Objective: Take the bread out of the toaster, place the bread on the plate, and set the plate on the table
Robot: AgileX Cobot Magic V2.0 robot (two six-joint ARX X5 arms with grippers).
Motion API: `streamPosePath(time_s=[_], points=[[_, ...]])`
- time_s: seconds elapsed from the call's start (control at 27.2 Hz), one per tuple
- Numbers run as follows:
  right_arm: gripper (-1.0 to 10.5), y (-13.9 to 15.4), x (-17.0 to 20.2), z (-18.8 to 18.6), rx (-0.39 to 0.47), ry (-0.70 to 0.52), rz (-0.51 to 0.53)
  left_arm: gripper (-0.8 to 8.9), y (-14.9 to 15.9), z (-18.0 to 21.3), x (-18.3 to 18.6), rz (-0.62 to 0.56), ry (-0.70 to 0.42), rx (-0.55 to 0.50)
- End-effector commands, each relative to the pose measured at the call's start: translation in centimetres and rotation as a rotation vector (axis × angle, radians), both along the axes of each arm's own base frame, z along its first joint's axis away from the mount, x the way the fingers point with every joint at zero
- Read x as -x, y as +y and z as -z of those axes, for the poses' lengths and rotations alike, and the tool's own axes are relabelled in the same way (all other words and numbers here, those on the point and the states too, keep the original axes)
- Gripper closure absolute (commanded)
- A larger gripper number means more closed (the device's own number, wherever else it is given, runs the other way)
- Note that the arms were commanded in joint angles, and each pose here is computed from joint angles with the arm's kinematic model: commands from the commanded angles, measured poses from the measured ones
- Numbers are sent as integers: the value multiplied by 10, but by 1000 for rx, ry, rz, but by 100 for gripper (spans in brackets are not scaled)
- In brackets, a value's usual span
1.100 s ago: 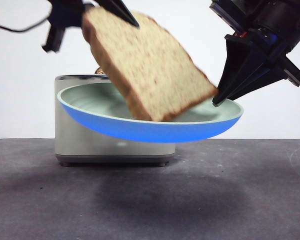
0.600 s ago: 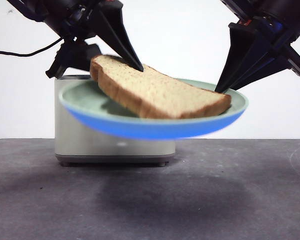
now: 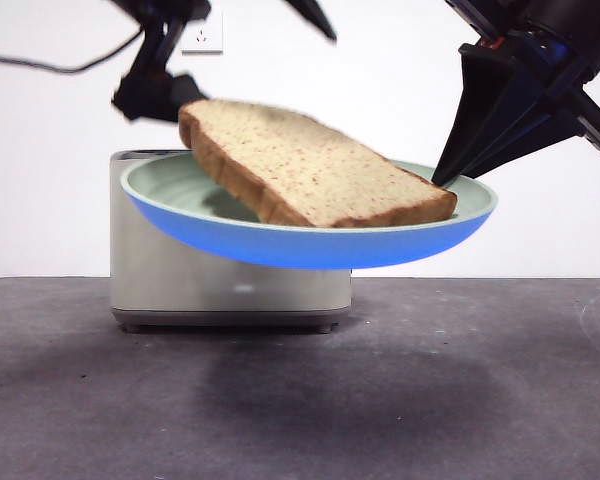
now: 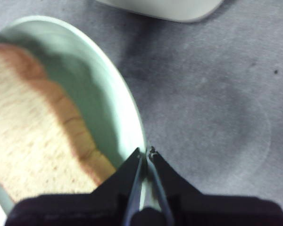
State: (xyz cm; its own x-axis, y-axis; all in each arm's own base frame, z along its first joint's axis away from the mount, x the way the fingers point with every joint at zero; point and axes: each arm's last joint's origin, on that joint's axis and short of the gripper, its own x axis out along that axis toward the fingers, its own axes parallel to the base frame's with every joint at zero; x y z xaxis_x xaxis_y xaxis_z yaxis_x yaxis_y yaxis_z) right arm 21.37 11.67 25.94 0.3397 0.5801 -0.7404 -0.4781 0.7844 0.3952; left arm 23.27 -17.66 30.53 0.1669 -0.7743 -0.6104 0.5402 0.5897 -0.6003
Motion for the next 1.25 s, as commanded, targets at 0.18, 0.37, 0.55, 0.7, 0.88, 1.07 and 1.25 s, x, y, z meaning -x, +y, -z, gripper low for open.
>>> streamPosePath(time_s=[0.18, 0.37, 0.55, 0.7, 0.88, 1.07, 1.25], points=[[963, -14, -6, -5, -8, -7, 62, 343, 3, -50, 6, 66, -111, -2], [963, -35, -13, 0, 29, 11, 116, 343, 11, -78, 17, 135, -169, -50], [963, -51, -25, 11, 58, 48, 164, 343, 23, -91, 32, 99, -249, -99], [963, -61, -38, 27, 86, 98, 189, 343, 36, -106, 49, 74, -319, -84], [963, -68, -54, 50, 111, 154, 201, 343, 54, -124, 72, 23, -410, -77], [963, -68, -64, 70, 126, 204, 203, 343, 70, -136, 95, -15, -470, -70], [963, -68, -70, 89, 145, 267, 198, 343, 84, -142, 113, -52, -508, -79]])
